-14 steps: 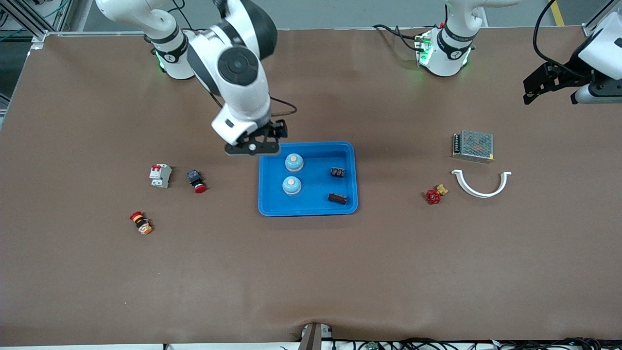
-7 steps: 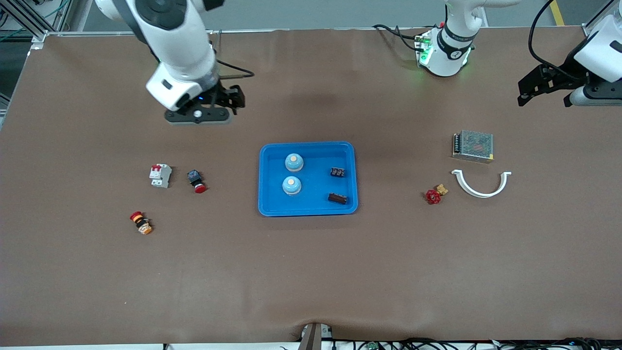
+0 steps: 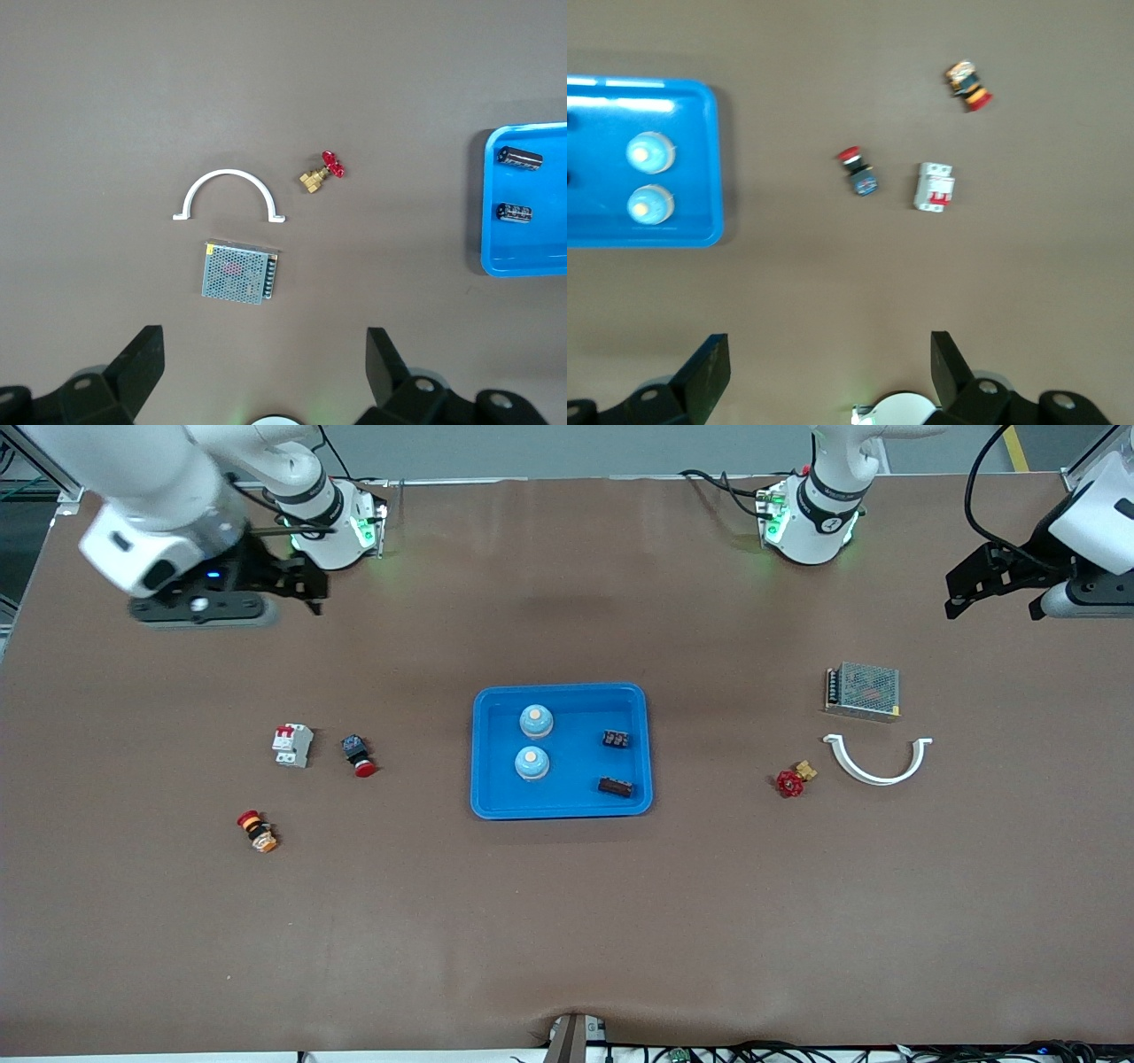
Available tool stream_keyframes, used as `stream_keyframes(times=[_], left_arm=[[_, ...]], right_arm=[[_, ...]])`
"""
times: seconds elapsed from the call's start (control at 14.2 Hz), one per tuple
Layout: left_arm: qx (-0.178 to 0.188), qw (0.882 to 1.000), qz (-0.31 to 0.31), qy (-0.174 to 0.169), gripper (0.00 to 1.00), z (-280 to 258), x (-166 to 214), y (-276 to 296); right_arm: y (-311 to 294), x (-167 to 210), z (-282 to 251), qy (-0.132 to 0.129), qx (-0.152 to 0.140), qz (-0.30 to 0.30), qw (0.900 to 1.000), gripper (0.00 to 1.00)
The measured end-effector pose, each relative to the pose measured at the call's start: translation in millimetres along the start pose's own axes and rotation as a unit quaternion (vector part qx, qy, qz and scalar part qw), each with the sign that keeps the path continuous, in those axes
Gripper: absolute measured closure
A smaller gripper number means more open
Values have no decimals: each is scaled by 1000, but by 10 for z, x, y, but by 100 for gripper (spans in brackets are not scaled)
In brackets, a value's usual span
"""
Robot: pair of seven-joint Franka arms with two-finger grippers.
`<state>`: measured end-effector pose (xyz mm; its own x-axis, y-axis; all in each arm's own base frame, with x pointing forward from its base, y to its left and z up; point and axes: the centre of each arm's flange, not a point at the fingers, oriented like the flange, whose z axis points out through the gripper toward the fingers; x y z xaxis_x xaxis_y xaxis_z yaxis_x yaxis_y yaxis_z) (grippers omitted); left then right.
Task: Place electrolytic capacitor and blue bell in tray
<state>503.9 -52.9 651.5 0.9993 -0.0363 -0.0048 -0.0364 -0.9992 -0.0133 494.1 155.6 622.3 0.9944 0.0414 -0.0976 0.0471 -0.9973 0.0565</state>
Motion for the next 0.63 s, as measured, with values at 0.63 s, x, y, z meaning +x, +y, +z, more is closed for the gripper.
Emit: stream_keyframes(times=[0.63], left_arm=[[0, 1000, -14, -2, 0, 2, -3, -43]], right_arm=[[1328, 266, -38, 42, 12, 10, 999, 0]])
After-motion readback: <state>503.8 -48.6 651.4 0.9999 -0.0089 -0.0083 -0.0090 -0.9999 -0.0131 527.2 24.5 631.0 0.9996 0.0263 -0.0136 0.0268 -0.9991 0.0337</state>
